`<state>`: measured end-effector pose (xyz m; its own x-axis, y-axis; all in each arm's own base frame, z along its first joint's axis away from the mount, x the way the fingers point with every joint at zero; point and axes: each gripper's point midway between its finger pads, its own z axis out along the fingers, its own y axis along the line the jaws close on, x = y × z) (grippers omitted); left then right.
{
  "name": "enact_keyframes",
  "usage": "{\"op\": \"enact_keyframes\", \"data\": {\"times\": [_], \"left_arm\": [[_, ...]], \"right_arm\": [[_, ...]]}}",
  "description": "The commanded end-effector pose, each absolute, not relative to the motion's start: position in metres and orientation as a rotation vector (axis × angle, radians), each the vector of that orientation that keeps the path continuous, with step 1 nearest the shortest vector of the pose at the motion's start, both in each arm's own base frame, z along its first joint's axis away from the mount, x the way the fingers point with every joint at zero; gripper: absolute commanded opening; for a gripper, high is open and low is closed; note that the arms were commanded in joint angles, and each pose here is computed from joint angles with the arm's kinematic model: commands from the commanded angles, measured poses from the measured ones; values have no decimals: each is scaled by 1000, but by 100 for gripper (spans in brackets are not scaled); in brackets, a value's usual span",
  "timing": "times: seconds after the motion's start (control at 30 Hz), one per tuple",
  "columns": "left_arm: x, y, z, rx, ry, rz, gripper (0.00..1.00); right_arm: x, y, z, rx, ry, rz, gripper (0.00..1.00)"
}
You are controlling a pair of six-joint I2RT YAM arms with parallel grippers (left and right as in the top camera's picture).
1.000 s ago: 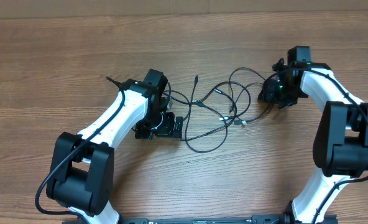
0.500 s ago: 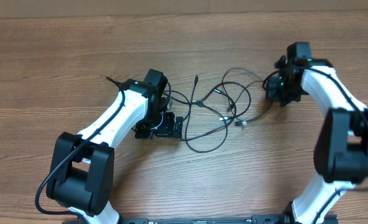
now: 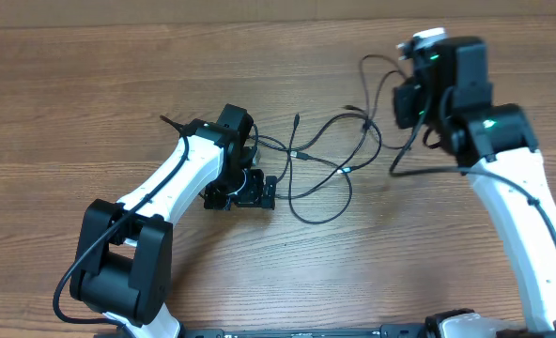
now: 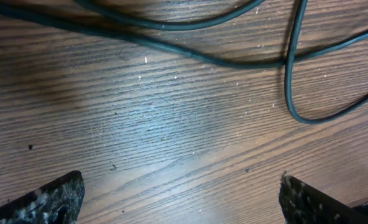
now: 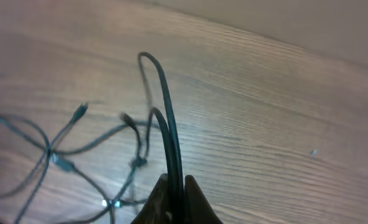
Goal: Untangle cables
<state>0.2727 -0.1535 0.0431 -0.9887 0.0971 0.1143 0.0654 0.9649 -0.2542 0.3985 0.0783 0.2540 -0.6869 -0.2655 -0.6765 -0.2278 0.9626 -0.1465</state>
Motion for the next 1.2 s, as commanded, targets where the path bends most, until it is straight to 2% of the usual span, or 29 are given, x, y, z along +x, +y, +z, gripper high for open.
{"op": "enact_keyframes", "data": {"times": [0.0, 0.23, 0.4, 0.77, 0.87, 0.93, 1.03, 1.1, 1.17], "left_arm": [[271, -155, 40, -124, -2980, 371, 100], [270, -155, 40, -125, -2980, 371, 99], [271, -155, 40, -124, -2980, 371, 100], [270, -155, 40, -125, -2980, 370, 99], [271, -154, 40, -121, -2980, 371, 99], [271, -154, 40, -121, -2980, 371, 100], [271, -154, 40, -121, -2980, 371, 99], [271, -154, 40, -121, -2980, 371, 99], [271, -154, 40, -121, -2980, 371, 100]], "right_arm": [[401, 65, 251, -382, 2348, -312, 4], [412, 10, 240, -183, 2323, -786, 4], [418, -10, 218, -149, 2378, -860, 4], [417, -72, 195, 182, 2405, -964, 4], [414, -67, 175, 246, 2495, -773, 4], [411, -19, 144, 148, 2669, -326, 4], [389, 36, 126, -71, 2809, 124, 4], [375, 48, 121, -150, 2861, 222, 4], [364, 40, 114, -155, 2922, 163, 4]]}}
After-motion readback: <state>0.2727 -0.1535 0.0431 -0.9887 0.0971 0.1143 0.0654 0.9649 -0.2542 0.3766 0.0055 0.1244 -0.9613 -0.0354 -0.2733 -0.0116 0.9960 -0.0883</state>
